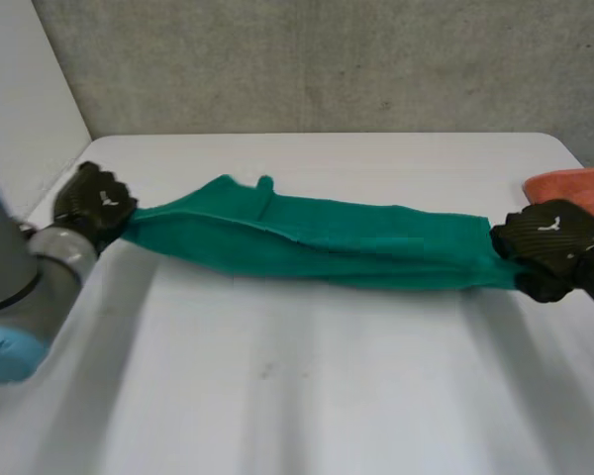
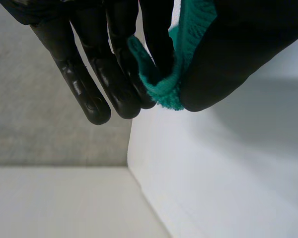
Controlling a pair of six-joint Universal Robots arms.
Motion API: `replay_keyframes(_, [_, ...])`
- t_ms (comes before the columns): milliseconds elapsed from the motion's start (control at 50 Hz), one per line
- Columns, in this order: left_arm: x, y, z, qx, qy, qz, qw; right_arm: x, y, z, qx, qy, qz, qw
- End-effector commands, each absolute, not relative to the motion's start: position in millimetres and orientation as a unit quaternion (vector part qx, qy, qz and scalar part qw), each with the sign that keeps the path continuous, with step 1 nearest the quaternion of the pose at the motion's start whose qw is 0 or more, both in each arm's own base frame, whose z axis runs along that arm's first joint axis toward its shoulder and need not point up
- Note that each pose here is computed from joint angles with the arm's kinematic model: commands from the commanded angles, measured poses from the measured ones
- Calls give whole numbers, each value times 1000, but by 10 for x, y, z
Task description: Fold the laundry.
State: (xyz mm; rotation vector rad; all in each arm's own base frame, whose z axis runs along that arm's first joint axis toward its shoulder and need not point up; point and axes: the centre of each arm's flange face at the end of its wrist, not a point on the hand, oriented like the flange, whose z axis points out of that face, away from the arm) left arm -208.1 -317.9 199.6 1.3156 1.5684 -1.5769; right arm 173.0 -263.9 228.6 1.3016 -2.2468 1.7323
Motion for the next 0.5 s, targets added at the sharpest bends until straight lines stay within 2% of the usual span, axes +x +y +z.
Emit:
replay_keyframes(20, [-1813,-2382,2246,441,616,-589,283,1608,-2460,2588,411,-729,547,29])
replay_keyframes(140, [-1703,-1749,2146,459,648,-551,255,1484,-2248,2606,450,-747,488,51])
replay_keyframes(240, [-1667,-1483,1994,482,670,-514,233,1439,-2115,2455,504,-748,429,55])
replay_keyframes(280, [-1677,-1500,1971,482,671,-515,231,1441,-2114,2415,513,-746,421,54])
replay_keyframes(380, [-1745,-1760,1851,477,663,-526,236,1448,-2304,2074,496,-774,394,13])
replay_keyframes(440, [-1787,-1920,1799,472,662,-532,237,1482,-2392,1946,500,-774,388,12])
replay_keyframes(500, [-1892,-2135,1729,475,655,-538,234,1524,-2527,1849,499,-776,384,32])
